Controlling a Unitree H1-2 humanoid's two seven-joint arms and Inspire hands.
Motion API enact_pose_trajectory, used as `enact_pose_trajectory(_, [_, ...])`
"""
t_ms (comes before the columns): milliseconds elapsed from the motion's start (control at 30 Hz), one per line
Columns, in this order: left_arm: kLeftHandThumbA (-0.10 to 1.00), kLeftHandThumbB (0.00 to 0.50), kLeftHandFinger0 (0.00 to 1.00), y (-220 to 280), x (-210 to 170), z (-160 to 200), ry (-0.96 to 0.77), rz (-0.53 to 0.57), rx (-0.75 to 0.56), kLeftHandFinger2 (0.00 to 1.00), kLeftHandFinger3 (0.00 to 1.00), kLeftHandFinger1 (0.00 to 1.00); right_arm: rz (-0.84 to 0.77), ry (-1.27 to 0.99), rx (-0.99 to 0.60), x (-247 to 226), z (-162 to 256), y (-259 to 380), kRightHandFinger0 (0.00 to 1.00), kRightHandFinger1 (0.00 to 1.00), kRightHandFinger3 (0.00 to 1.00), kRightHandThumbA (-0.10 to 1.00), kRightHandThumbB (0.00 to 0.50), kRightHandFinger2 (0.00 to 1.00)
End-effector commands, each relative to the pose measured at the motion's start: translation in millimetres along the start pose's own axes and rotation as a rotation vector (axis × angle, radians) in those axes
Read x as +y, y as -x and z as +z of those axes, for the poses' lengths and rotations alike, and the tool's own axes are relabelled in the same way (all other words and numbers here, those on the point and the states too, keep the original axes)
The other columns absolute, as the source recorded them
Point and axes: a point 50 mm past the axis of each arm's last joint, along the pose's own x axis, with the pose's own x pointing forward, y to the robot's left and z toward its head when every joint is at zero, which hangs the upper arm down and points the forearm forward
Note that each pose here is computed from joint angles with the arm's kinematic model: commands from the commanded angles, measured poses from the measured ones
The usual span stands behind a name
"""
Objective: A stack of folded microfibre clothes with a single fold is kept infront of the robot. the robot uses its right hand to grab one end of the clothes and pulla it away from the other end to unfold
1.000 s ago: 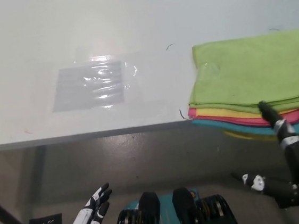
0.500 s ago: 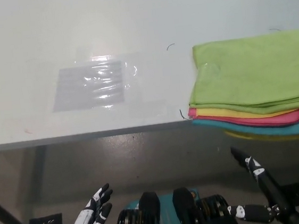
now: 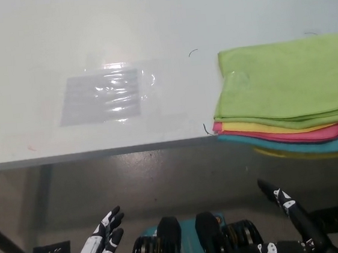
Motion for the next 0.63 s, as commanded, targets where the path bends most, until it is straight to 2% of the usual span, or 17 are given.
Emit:
enact_pose_trajectory(0, [0.91, 0.276, 1.0, -3.4, 6.0, 11.3, 0.002, 0.03, -0.067, 1.0, 1.0, 1.0, 0.025, 0.015, -0.032, -0.7, 7.6, -4.0, 1.0, 1.0, 1.0, 1.0, 0.325, 1.0])
enact_pose_trajectory(200, [0.91, 0.294, 1.0, -5.7, 10.3, 12.5, 0.001, 0.04, -0.065, 1.0, 1.0, 1.0, 0.023, 0.02, -0.031, -2.0, 8.3, -8.9, 1.0, 1.0, 1.0, 1.0, 0.328, 1.0])
enact_pose_trajectory(300, [0.9, 0.294, 1.0, -0.9, 9.7, 10.2, -0.008, 0.04, -0.054, 1.0, 1.0, 1.0, 0.03, 0.014, -0.024, 0.1, 6.6, -4.1, 1.0, 1.0, 1.0, 1.0, 0.311, 1.0])
enact_pose_trajectory(500, [0.93, 0.268, 1.0, 3.8, 10.2, 9.9, -0.04, 0.038, -0.054, 1.0, 1.0, 1.0, 0.036, 0.032, -0.007, 2.7, 4.3, -0.4, 1.0, 1.0, 1.0, 1.0, 0.33, 1.0])
enact_pose_trajectory(600, [0.93, 0.263, 1.0, 2.6, 9.8, 9.1, -0.044, 0.036, -0.055, 1.0, 1.0, 1.0, 0.043, 0.035, -0.006, 1.1, 5.1, -0.3, 1.0, 1.0, 1.0, 1.0, 0.316, 1.0])
